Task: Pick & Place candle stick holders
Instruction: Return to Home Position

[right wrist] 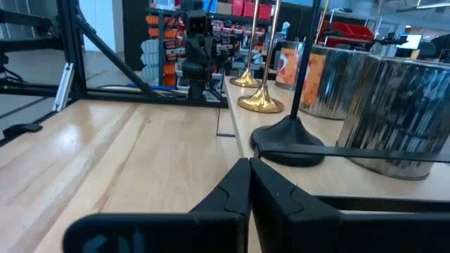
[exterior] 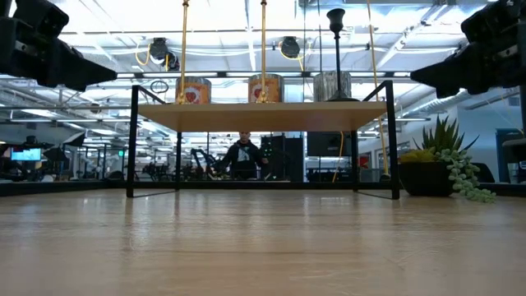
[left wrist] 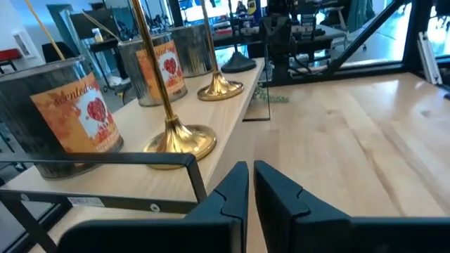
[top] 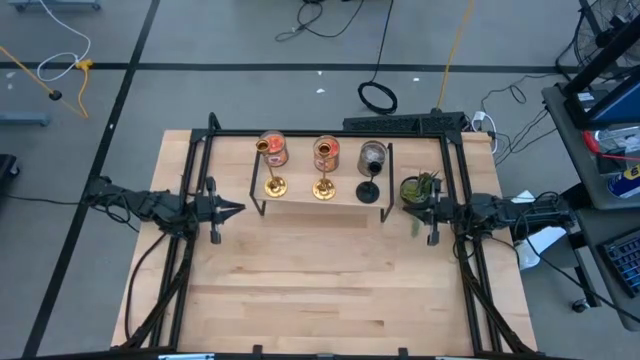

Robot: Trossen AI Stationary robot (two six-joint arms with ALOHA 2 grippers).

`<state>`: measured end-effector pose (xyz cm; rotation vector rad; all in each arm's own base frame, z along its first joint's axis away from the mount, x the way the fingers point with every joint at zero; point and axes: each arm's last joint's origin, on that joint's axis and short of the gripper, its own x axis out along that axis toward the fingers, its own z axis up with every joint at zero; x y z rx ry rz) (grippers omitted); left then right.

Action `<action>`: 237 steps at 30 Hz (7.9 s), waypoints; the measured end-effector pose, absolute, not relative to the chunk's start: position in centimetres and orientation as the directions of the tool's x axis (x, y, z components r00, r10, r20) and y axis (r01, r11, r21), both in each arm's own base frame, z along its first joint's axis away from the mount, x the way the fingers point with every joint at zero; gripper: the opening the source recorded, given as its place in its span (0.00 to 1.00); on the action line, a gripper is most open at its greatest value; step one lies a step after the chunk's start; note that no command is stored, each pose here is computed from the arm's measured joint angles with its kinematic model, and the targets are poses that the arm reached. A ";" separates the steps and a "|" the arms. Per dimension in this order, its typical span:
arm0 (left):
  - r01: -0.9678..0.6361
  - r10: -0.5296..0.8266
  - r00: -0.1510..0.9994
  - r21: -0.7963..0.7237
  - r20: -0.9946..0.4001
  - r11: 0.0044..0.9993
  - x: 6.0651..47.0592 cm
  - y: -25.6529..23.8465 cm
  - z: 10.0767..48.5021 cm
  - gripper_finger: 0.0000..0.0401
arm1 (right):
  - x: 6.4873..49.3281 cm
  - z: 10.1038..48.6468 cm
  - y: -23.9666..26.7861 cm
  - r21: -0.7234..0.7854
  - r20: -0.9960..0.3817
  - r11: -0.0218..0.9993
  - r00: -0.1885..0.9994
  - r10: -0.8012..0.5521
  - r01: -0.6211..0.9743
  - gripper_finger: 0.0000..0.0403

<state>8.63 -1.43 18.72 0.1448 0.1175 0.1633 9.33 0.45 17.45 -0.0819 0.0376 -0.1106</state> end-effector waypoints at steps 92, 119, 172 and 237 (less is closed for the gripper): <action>-0.175 0.181 0.972 0.051 -0.150 0.983 8.9 -1.5 17.1 0.09 | 9.4 17.0 0.5 -0.079 -0.055 0.991 0.992 -0.115 0.110 0.01; -0.175 0.181 0.972 0.051 -0.150 0.983 8.9 -1.5 17.1 0.09 | 9.4 17.0 0.5 -0.079 -0.055 0.991 0.992 -0.115 0.110 0.01; -0.175 0.181 0.972 0.051 -0.150 0.983 8.9 -1.5 17.1 0.09 | 9.4 17.0 0.5 -0.079 -0.055 0.991 0.992 -0.114 0.110 0.01; -0.175 0.181 0.972 0.051 -0.150 0.983 8.9 -1.5 17.2 0.09 | 9.6 17.2 0.5 -0.238 0.034 0.964 0.993 -0.113 0.118 0.01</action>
